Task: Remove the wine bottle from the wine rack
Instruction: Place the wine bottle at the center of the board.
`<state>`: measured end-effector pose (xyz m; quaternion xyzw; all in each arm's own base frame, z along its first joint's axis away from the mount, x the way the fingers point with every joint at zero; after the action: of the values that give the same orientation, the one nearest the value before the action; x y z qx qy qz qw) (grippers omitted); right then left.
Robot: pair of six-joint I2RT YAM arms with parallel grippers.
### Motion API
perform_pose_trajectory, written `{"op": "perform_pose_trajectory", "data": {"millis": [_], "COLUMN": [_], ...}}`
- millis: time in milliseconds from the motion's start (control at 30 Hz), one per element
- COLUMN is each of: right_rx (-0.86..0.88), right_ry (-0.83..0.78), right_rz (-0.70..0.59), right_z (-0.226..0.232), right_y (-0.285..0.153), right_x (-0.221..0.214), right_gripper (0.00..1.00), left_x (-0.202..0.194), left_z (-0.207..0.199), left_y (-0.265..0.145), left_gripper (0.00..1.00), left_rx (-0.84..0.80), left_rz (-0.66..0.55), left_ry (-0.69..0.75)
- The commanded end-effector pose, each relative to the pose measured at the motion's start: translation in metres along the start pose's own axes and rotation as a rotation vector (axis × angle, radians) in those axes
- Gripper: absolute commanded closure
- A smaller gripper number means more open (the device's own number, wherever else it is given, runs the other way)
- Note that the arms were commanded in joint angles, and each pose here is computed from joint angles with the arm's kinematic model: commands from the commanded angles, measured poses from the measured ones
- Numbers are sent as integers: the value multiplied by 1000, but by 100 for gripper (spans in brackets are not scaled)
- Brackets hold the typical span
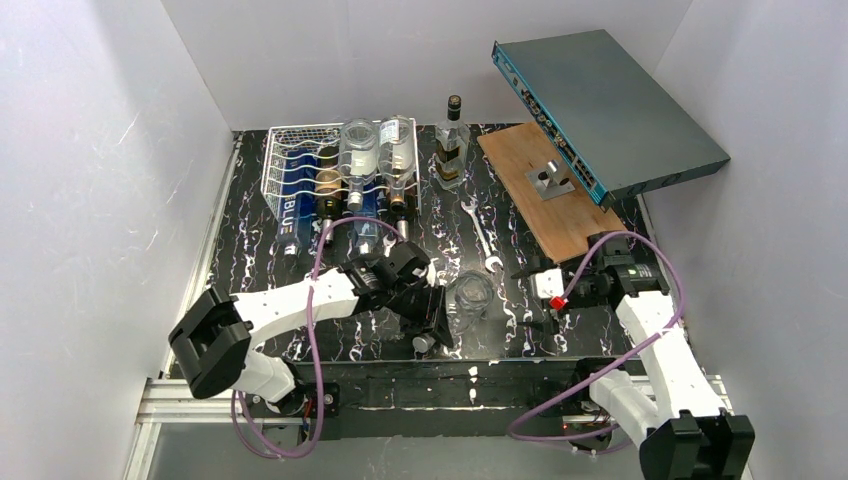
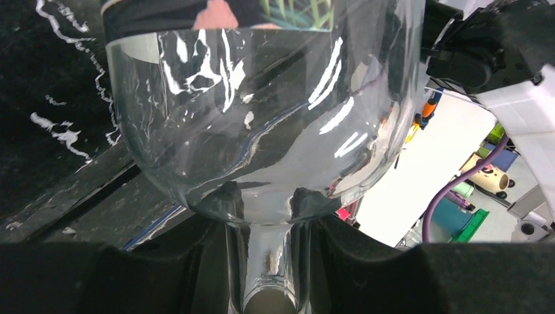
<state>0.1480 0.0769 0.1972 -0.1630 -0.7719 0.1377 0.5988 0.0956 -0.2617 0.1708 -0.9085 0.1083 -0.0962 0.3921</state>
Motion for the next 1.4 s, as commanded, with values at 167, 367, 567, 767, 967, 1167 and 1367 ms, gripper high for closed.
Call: {"op": "perform_pose_trajectory", "data": {"millis": [167, 367, 567, 767, 967, 1167, 1367], "right_rx": [138, 179, 159, 179, 209, 210, 142], "right_ry": [-165, -244, -273, -270, -253, -212, -172], "right_rz": [43, 42, 10, -15, -21, -6, -14], "right_z": [-15, -23, -34, -37, -32, -23, -29], "right_y": [31, 44, 59, 74, 84, 94, 102], "right_x": [2, 12, 22, 28, 22, 5, -4], "right_gripper": [0, 0, 0, 0, 0, 0, 0], "left_x": [28, 30, 33, 43, 53, 59, 62], "left_z": [-51, -64, -77, -91, -100, -107, -111], "left_y": [-7, -17, -21, -25, -22, -25, -28], "left_gripper": [100, 100, 100, 100, 100, 98, 94], "left_rx": [-204, -165, -184, -205, -208, -219, -236], "left_rz": [-61, 9, 62, 72, 89, 80, 81], "left_ry": [83, 43, -34, -54, -65, -63, -71]}}
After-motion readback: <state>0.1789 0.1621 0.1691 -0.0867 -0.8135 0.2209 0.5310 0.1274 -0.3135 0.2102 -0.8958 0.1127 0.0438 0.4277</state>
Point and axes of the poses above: each gripper's point midway between its finger pads, its own y axis out along the fingers, its own z axis along the line the jaws close on, x = y × z, the point moved 8 cm from there along -y, back along the fingers, and after that the axes turned 7 degrees about y, right-handed, at the moved point
